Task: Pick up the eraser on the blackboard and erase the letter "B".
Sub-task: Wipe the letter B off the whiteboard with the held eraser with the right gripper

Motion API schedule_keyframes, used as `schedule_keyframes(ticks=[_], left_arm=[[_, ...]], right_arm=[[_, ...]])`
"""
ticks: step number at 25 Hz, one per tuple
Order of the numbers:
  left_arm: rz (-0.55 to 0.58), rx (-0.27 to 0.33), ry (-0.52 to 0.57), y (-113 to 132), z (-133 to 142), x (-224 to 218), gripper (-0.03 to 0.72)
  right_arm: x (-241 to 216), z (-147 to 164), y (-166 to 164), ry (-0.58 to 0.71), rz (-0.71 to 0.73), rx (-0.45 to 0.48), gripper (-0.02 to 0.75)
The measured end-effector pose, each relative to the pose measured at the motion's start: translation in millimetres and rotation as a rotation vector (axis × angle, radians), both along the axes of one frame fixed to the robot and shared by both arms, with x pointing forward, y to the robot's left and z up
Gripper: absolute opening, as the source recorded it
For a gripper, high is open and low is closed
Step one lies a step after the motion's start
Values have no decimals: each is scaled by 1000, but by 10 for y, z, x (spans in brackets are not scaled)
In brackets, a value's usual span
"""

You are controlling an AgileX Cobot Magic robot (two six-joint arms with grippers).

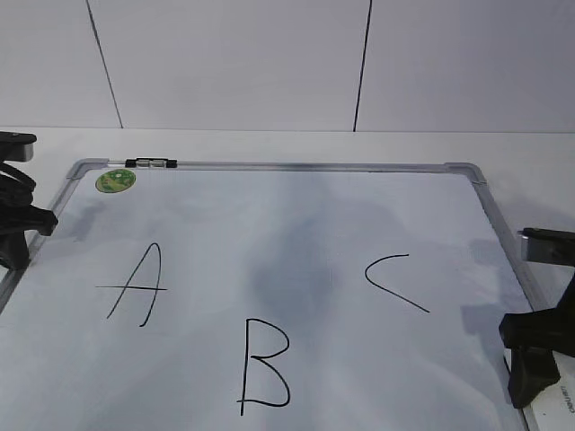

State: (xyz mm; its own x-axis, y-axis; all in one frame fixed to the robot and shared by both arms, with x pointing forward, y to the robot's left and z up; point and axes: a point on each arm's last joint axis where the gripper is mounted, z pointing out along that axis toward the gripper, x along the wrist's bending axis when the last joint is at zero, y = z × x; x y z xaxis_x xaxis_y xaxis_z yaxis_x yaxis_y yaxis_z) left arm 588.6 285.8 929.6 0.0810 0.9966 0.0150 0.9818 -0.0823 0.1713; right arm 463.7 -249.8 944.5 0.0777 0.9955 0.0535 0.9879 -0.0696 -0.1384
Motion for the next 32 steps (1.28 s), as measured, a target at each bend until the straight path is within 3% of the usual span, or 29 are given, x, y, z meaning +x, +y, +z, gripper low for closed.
schedule_keyframes(ticks=[5, 13, 25, 32], left_arm=[[0, 0, 0, 0, 0, 0, 16], [0, 0, 0, 0, 0, 0, 16], [1, -2, 0, -1, 0, 0, 15], [1, -2, 0, -1, 0, 0, 15]], right_arm=[[-12, 2, -1, 13, 1, -2, 664], [-26, 14, 10, 34, 3, 1, 552], [34, 103, 17, 36, 15, -7, 545], [80, 404, 61, 0, 33, 4, 545]])
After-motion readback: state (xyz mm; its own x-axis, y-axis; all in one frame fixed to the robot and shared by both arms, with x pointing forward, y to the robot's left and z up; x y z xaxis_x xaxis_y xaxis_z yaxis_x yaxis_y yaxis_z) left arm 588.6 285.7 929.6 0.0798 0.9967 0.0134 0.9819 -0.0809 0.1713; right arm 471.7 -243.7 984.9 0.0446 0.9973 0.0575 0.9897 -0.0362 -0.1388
